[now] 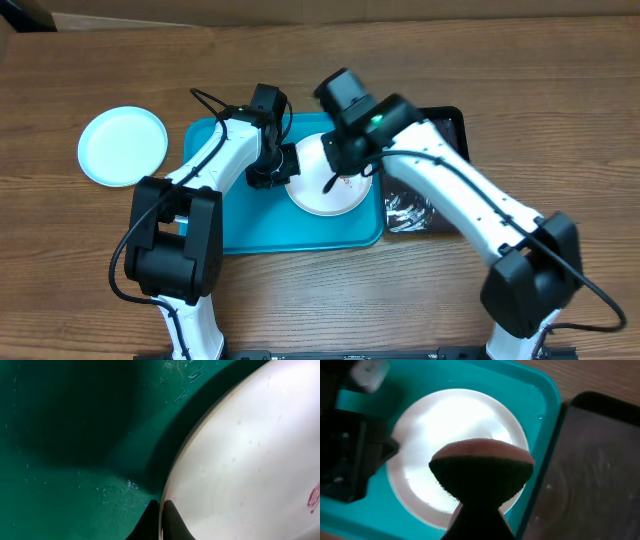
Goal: Clean dirty plates on tray and stack at the side
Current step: 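Scrub the pink-white plate with the sponge while the left gripper holds it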
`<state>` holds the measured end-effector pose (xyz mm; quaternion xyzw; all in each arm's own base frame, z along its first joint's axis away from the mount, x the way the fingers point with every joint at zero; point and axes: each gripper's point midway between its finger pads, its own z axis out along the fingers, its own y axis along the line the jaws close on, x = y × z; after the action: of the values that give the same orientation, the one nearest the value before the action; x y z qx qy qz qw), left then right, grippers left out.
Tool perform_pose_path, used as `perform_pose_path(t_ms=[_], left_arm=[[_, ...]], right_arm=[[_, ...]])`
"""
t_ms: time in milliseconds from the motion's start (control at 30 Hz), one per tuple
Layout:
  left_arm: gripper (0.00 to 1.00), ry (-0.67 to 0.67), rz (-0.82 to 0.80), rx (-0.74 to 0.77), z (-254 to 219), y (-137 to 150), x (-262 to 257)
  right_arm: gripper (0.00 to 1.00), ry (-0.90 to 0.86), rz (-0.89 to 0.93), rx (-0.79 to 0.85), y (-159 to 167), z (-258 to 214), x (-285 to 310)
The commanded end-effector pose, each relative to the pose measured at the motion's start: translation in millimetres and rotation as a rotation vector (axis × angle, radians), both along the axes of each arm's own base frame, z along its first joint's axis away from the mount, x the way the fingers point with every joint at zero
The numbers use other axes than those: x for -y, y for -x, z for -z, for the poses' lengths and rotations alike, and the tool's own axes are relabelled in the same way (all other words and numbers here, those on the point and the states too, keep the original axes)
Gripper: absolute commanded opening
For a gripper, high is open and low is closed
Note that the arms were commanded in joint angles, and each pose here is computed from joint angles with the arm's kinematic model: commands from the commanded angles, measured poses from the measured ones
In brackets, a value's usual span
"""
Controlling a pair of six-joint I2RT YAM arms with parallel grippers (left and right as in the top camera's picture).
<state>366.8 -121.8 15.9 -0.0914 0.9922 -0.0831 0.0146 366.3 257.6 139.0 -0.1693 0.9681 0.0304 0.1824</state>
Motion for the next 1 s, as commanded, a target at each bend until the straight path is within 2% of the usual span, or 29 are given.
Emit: perform_pose_path(t_ms=[0, 233, 667, 867, 967], left_arm=[[0.04, 0.011, 0.007, 0.028, -9.5, -4.4, 2.9], [0.04, 0.011, 0.007, 0.028, -9.5, -4.4, 3.0], [0.04, 0.008, 0.007, 0.025, -9.3, -3.7, 2.4], [0.04, 0.006, 0.007, 0.026, -9.3, -3.9, 1.9], [0.04, 0.006, 0.007, 0.026, -9.3, -4.0, 1.9]], right_arm=[[0.04, 0.155, 0.103, 0.085, -17.9, 15.2, 15.8], [0.04, 0.221, 0.111, 0.043, -24.1, 59.8, 14.0], [0.04, 0.291, 0.13, 0.002, -25.1, 98.4, 20.0], [0.04, 0.321, 0.154, -0.065, -14.5, 122.8, 25.5], [0.04, 0.276, 0.15, -0.129, -2.4, 134.2, 19.5]])
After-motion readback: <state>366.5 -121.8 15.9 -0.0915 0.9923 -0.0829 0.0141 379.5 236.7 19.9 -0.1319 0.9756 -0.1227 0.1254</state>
